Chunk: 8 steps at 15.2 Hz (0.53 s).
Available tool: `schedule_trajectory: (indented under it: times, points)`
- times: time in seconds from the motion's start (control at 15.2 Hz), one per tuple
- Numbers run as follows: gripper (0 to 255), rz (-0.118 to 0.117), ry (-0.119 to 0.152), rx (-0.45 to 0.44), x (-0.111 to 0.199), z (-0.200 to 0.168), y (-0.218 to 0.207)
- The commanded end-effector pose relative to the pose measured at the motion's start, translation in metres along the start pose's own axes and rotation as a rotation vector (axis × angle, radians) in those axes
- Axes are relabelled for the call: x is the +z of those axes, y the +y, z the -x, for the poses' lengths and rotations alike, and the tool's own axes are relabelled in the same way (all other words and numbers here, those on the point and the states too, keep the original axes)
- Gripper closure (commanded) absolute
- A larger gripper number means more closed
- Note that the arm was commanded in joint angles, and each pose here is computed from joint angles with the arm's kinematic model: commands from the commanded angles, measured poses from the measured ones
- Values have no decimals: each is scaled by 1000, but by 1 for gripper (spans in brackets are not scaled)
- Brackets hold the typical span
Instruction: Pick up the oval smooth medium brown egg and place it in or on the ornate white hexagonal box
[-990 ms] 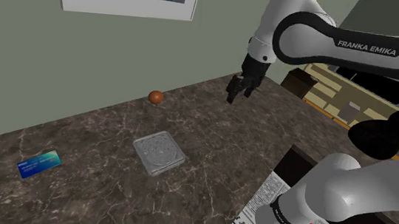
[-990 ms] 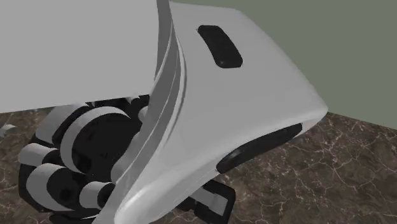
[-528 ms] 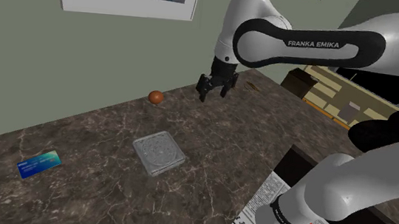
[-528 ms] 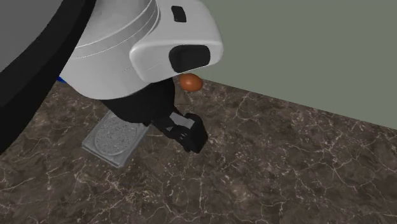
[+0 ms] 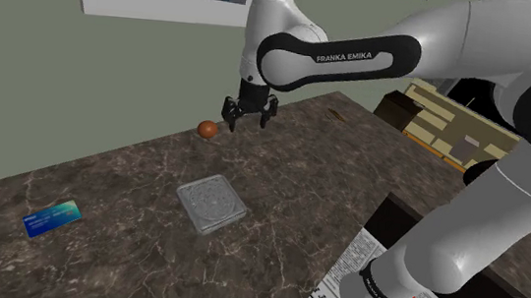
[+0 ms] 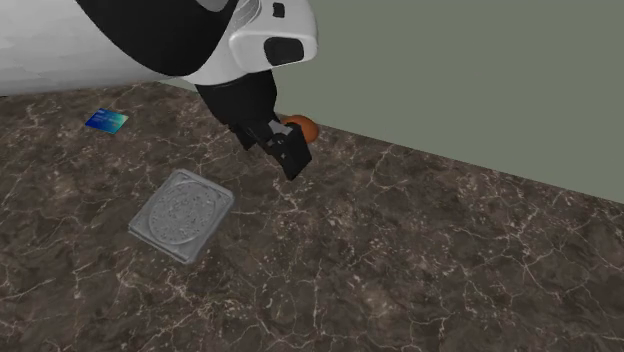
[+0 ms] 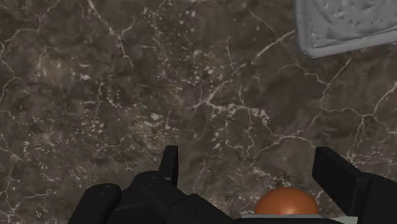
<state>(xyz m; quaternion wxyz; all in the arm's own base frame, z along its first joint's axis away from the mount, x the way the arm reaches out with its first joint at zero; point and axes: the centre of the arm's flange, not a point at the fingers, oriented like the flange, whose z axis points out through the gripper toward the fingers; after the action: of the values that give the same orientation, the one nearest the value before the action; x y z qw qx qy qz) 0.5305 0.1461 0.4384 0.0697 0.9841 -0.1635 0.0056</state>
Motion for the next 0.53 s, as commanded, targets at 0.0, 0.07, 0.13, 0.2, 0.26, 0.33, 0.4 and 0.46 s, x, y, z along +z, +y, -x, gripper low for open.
schedule_trajectory:
  times: [0.0,0.07,0.13,0.2,0.26,0.33,0.4,0.46]
  points:
    - [0,10,1,38,11,-21,-16]
    - [0,15,1,55,16,-31,-24]
    - [0,20,1,72,21,-40,-32]
    - [0,25,1,89,26,-50,-40]
    - [0,30,1,107,31,-60,-48]
    - [0,35,1,124,36,-70,-56]
    - [0,39,1,141,42,-81,-63]
    - [0,44,1,158,47,-91,-70]
